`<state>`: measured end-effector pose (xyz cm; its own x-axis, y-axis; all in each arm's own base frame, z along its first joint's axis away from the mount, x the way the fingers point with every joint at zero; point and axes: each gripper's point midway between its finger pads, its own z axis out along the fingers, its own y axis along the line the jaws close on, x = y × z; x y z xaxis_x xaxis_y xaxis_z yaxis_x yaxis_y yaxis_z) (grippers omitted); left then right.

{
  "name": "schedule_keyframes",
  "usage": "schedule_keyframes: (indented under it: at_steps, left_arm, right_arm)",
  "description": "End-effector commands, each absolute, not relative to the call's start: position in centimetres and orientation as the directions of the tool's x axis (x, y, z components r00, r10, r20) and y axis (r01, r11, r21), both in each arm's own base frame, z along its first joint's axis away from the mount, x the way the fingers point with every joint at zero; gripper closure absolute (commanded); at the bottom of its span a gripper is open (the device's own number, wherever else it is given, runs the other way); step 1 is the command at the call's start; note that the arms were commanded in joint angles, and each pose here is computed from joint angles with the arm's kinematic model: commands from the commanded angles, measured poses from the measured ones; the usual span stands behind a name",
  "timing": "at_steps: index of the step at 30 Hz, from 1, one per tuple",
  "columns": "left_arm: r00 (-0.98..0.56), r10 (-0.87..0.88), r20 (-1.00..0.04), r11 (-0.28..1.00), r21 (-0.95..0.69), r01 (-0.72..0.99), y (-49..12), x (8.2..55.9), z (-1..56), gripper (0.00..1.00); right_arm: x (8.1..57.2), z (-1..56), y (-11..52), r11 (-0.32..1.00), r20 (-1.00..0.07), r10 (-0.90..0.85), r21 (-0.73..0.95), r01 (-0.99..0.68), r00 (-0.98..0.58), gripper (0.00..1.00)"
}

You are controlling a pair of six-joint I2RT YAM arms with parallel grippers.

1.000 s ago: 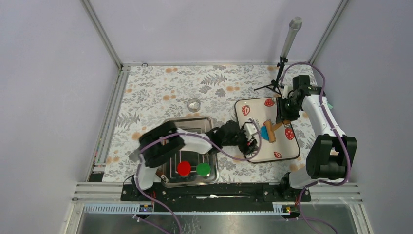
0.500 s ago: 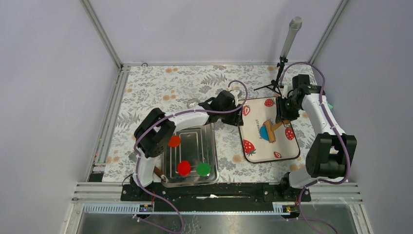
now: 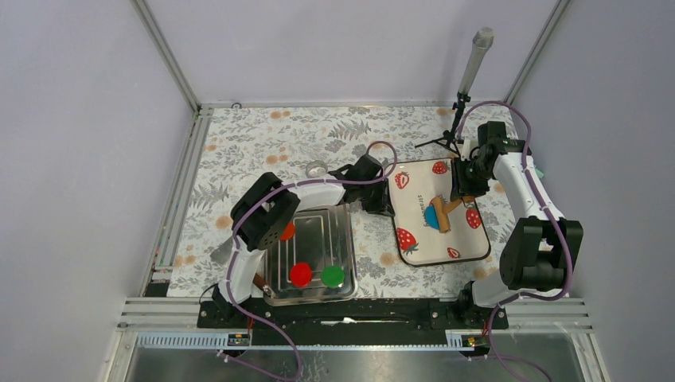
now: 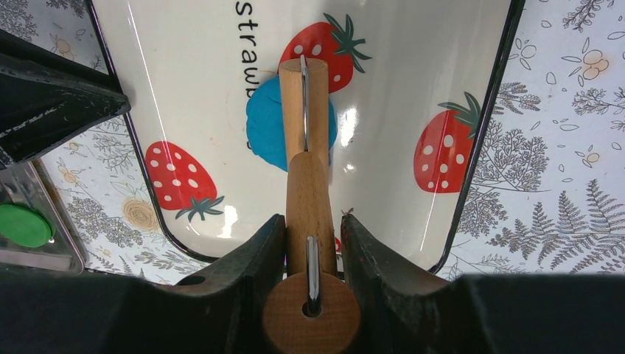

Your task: Roll out the dumpling wrappers from the dough

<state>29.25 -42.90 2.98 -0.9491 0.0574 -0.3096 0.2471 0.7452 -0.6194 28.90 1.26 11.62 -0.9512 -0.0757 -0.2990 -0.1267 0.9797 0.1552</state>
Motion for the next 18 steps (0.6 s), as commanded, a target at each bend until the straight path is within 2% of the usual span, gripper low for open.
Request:
schedule_keyframes:
  at_steps: [1, 5, 18]
  left_arm:
    - [-0.956, 0.034, -0.292, 0.797, -0.569, 0.203, -41.7, 30.1, -0.9, 0.83]
    - [-0.960, 0.029, -0.278, 0.813, -0.552, 0.185, -41.1, 30.1, -1.7, 1.00]
    - [-0.962, -0.048, -0.270, 0.891, -0.447, 0.081, -35.4, 31.3, -3.0, 1.00]
  right_arm:
    - [27.0, 8.5, -0.1, 0.987, -0.160, -0.113, 0.092, -0.129, -0.981, 1.00]
    - [27.3, 8.4, -1.5, 0.991, -0.147, -0.113, 0.050, -0.121, -0.983, 1.00]
    - [27.0, 7.2, -7.1, 0.993, -0.078, -0.099, -0.076, -0.093, -0.992, 1.00]
